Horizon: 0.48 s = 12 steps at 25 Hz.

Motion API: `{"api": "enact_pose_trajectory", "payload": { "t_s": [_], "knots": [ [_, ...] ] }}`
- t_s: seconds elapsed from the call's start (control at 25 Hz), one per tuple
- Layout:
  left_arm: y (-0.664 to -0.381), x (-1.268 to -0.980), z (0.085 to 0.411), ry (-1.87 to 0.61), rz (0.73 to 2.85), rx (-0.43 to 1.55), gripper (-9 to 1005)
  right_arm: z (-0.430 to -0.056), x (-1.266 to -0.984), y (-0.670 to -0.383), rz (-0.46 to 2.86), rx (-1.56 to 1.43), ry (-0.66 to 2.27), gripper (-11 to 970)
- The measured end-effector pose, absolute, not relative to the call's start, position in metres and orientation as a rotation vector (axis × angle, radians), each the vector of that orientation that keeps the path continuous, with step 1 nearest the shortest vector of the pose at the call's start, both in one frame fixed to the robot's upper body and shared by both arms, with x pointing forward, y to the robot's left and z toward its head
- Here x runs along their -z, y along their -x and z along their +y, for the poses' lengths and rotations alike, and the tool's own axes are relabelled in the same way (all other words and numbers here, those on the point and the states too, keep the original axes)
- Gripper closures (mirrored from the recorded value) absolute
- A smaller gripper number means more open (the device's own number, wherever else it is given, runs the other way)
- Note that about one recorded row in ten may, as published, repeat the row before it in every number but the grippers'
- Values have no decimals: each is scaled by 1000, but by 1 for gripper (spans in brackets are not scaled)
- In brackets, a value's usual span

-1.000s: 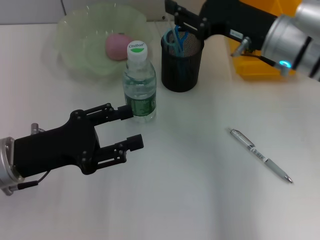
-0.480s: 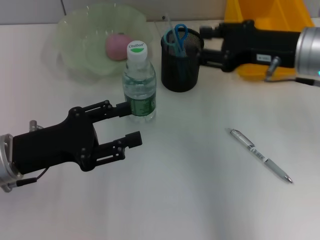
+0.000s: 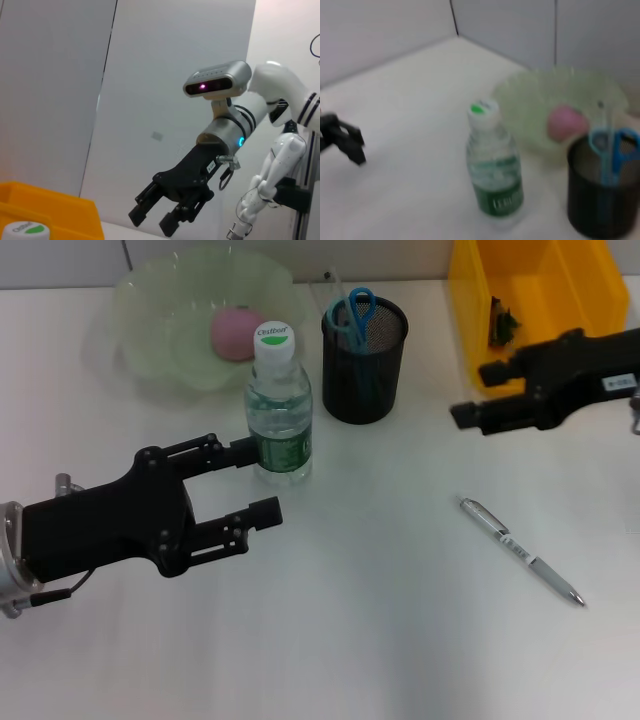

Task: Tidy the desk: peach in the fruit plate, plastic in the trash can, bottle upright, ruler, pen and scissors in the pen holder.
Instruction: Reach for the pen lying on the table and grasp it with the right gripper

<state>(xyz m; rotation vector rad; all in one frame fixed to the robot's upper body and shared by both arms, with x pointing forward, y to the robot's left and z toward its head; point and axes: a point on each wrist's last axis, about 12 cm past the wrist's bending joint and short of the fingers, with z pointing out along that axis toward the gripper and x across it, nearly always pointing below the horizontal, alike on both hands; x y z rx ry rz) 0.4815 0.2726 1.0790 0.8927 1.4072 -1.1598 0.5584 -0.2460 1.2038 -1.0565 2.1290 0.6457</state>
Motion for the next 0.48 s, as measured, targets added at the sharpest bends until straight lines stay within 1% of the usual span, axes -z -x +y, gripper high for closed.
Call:
{"api": "enact_pose_trajectory", "payload": {
  "t_s": [0.2,0.48],
  "knots": [
    [-483,-1080,270,-899,1412,1175,312,-245,-1205,-559,2230,-585,1085,279],
    [-485,-1080,269,-895,1414,1178,309,-244,-1203,-562,2378,-523,1039,264]
  ]
}}
